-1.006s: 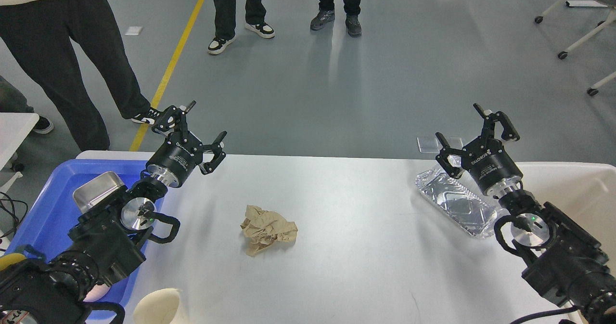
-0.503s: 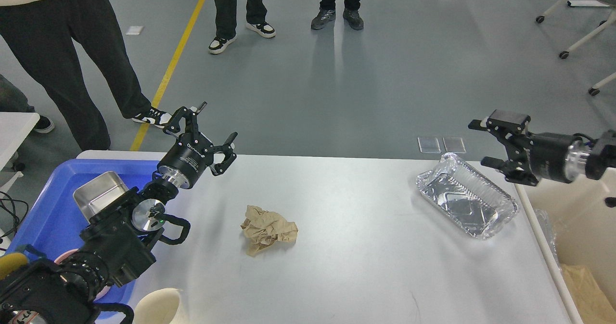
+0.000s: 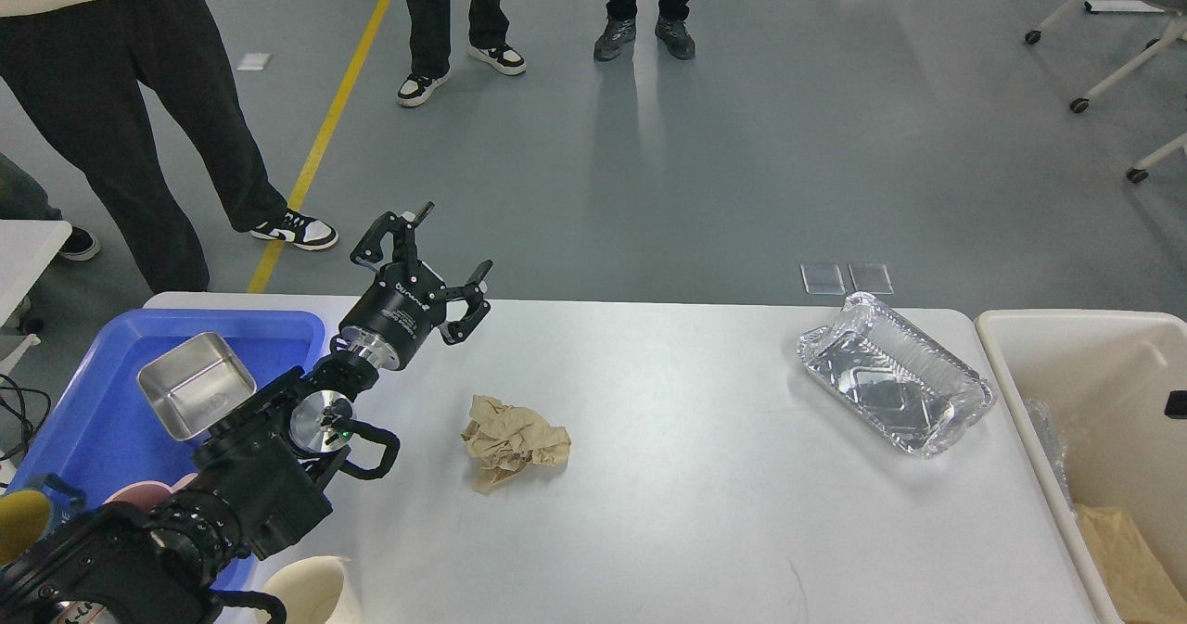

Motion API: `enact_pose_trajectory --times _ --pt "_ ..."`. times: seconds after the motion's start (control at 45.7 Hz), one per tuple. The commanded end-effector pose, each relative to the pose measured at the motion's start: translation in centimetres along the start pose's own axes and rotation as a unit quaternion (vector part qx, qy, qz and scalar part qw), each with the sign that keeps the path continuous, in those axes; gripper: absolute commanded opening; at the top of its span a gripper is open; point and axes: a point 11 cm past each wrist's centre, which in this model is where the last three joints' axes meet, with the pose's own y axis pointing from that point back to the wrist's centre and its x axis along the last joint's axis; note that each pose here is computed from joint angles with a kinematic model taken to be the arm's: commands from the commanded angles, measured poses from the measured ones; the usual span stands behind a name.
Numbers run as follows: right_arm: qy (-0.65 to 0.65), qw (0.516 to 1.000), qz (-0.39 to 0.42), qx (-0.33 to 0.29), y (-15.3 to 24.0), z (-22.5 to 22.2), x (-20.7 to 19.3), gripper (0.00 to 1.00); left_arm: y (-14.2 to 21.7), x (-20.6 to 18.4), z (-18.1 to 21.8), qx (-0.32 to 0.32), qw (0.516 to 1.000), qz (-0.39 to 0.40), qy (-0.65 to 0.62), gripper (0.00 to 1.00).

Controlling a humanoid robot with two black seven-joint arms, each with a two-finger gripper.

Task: Tidy desktop
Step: 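Reach the right gripper to the foil container and grasp its edge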

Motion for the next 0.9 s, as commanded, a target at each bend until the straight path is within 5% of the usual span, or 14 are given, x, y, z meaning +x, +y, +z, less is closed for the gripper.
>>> enact_pose_trajectory --times 0.0,0.262,0.503,0.875 --pt "0.000 1.000 0.009 -0.015 1.2 0.4 0.1 1.00 -0.1 -0.2 -0.2 0.002 1.000 -0.002 0.002 0.97" --pt "-0.015 1.000 0.010 -0.024 -1.3 2.0 0.1 1.00 -0.1 -0.2 -0.3 0.002 1.000 -0.002 0.003 0.97" --pt "-0.083 0.995 0.031 -0.040 -12.3 6.4 2.0 1.00 0.7 0.7 -0.8 0.005 1.000 0.010 0.004 0.97" --pt "-0.055 0.996 0.036 -0.060 -25.2 2.7 3.5 1.00 1.7 1.7 -1.7 0.012 1.000 0.026 0.006 0.97"
